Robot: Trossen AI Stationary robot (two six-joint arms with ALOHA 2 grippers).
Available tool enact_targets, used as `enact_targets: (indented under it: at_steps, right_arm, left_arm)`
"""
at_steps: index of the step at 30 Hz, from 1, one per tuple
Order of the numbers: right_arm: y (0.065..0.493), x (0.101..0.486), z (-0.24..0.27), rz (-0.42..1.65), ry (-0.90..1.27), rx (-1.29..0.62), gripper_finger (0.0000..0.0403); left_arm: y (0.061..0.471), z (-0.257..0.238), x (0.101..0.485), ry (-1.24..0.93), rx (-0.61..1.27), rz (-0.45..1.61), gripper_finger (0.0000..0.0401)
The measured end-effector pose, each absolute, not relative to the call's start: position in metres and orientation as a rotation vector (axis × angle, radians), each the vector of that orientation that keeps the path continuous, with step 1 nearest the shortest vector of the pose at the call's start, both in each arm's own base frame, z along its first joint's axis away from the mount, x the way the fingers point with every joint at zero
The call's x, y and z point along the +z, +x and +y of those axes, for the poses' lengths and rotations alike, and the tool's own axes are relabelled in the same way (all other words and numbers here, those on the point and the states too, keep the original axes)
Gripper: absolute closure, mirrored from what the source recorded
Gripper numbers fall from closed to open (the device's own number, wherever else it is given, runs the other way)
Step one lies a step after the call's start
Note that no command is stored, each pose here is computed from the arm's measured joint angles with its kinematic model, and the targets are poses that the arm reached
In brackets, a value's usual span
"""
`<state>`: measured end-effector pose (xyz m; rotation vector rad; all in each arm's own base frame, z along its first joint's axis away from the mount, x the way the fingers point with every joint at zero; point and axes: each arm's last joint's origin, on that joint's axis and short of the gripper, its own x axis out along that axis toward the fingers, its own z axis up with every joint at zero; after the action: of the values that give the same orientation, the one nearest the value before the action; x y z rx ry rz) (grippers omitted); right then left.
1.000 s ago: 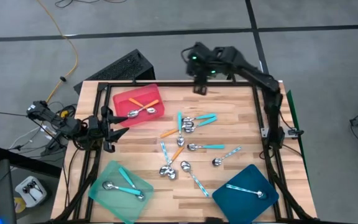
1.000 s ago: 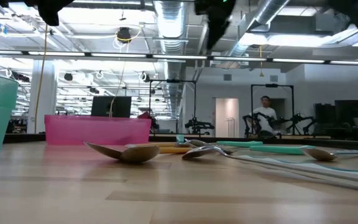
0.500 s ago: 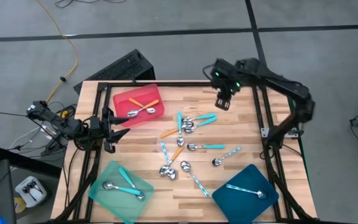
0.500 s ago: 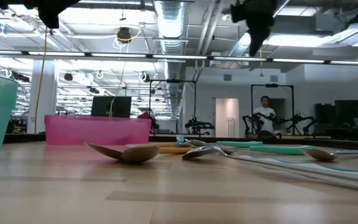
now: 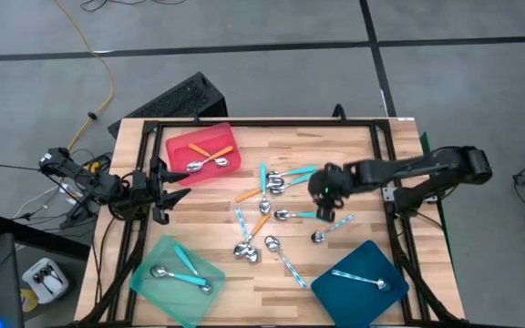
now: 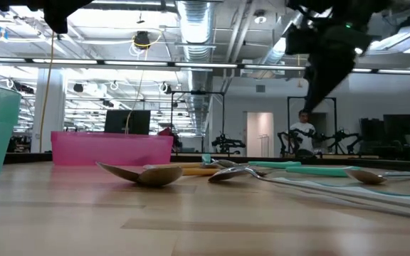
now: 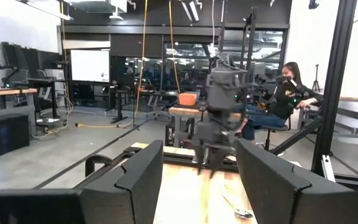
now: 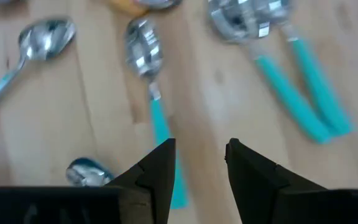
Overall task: Sort silverware by color (type)
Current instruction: Put the blue patterned spoon into the blue bin
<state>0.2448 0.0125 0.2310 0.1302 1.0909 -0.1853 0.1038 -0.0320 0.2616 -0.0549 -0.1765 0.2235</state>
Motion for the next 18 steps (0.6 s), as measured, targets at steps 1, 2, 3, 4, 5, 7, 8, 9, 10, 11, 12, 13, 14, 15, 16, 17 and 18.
enact_targets:
  at_steps: [1,2,3,4,5,7,8,9,10,11,12,13,14,15,16,17,18]
  right_arm:
    - [0.244,0.225,0.02,1.114,0.118,-0.167,0.024]
    - [0.243,0.22,0.027,1.143,0.106,-0.149,0.024]
    - [0.244,0.216,0.033,1.16,0.101,-0.133,0.024]
    - [0.245,0.213,0.04,1.168,0.094,-0.115,0.024]
    - [0.246,0.21,0.046,1.179,0.085,-0.101,0.024]
    - [0.247,0.203,0.057,1.209,0.062,-0.075,0.024]
    - [0.247,0.2,0.063,1.224,0.048,-0.062,0.024]
    - [0.247,0.196,0.068,1.238,0.034,-0.049,0.024]
    - [0.247,0.193,0.073,1.252,0.022,-0.038,0.024]
    - [0.247,0.19,0.077,1.264,0.01,-0.028,0.024]
    - [0.247,0.187,0.081,1.277,-0.002,-0.019,0.024]
    - [0.246,0.184,0.084,1.29,-0.013,-0.012,0.024]
    - [0.246,0.182,0.086,1.302,-0.024,-0.006,0.024]
    - [0.245,0.18,0.088,1.317,-0.033,-0.004,0.024]
    - [0.244,0.179,0.089,1.33,-0.04,-0.004,0.024]
    - [0.243,0.178,0.089,1.341,-0.045,-0.005,0.024]
    - [0.242,0.177,0.089,1.347,-0.048,-0.005,0.024]
  left_arm:
    - [0.104,-0.032,0.261,-0.056,0.223,-0.173,0.0211]
    - [0.104,-0.032,0.261,-0.055,0.223,-0.17,0.0211]
    - [0.104,-0.032,0.261,-0.054,0.223,-0.167,0.0211]
    - [0.104,-0.032,0.26,-0.053,0.223,-0.164,0.0211]
    - [0.104,-0.032,0.26,-0.053,0.223,-0.164,0.0211]
    - [0.104,-0.032,0.26,-0.054,0.224,-0.164,0.0211]
    - [0.104,-0.032,0.26,-0.054,0.224,-0.164,0.0211]
    - [0.104,-0.032,0.26,-0.055,0.224,-0.165,0.0211]
    - [0.104,-0.032,0.26,-0.055,0.224,-0.165,0.0211]
    - [0.104,-0.032,0.26,-0.056,0.224,-0.165,0.0211]
    - [0.104,-0.032,0.26,-0.056,0.224,-0.165,0.0211]
    - [0.104,-0.032,0.26,-0.056,0.224,-0.165,0.0211]
    - [0.104,-0.032,0.26,-0.057,0.224,-0.165,0.0211]
    - [0.104,-0.032,0.26,-0.058,0.224,-0.165,0.0211]
    - [0.104,-0.032,0.26,-0.063,0.224,-0.166,0.0211]
    - [0.104,-0.032,0.26,-0.064,0.223,-0.166,0.0211]
    - [0.104,-0.032,0.26,-0.065,0.224,-0.166,0.0211]
